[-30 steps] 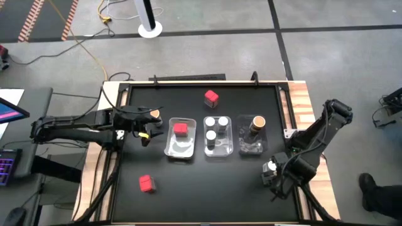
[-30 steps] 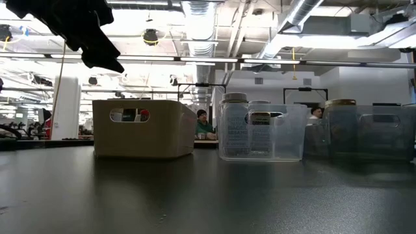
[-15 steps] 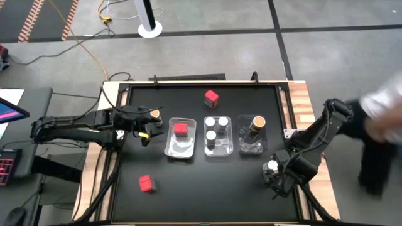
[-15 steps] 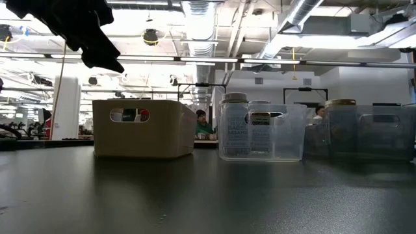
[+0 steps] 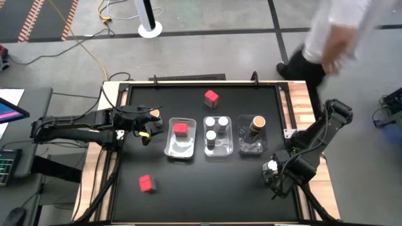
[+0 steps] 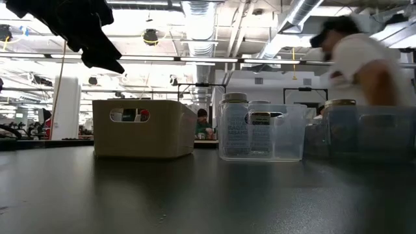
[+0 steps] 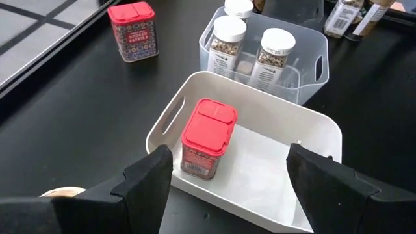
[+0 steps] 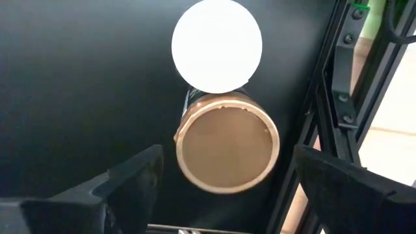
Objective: Sort spices by type
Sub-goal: Put the bottom brown seasoning bottle into the black bin
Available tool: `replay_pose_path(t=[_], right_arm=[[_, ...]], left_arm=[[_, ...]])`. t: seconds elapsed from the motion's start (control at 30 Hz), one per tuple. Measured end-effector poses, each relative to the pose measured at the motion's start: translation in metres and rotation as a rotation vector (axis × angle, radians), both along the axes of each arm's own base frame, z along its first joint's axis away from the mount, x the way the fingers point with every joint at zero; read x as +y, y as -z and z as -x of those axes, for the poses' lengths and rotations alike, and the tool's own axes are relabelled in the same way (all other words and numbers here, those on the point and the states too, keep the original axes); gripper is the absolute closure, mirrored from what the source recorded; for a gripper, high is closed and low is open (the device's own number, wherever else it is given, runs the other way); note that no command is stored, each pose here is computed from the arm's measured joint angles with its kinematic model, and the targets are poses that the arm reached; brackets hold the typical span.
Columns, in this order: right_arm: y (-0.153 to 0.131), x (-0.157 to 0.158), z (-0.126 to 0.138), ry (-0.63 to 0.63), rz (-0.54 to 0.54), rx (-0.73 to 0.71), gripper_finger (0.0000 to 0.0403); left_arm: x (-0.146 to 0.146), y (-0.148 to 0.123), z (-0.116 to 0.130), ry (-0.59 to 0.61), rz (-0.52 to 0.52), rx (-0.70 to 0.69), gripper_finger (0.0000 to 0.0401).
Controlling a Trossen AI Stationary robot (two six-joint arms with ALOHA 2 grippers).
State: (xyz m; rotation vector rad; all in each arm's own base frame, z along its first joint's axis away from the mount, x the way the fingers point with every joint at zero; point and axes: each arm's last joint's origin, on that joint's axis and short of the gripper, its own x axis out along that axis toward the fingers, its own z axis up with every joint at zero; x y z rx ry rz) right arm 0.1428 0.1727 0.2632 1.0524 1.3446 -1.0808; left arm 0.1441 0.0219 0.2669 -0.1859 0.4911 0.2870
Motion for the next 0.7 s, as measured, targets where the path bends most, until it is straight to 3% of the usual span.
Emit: replay_pose_path(t=[0.23, 0.47, 0.7], right_arm=[[0.016, 0.001, 0.000, -0.004, 0.029, 0.018, 0.0030], [0.034, 0.003, -0.002, -0.018, -0.010, -0.013, 0.0033], [0.036, 0.003, -0.002, -0.031, -0.020, -0.014, 0.0106]], left_arm=[[0.000, 0.000, 0.000, -0.001, 0.000, -0.001, 0.0111], [0.000, 0.000, 0.000, -0.004, 0.006, -0.002, 0.0111], [0.000, 0.000, 0.000, -0.013, 0.021, -0.006, 0.0111]])
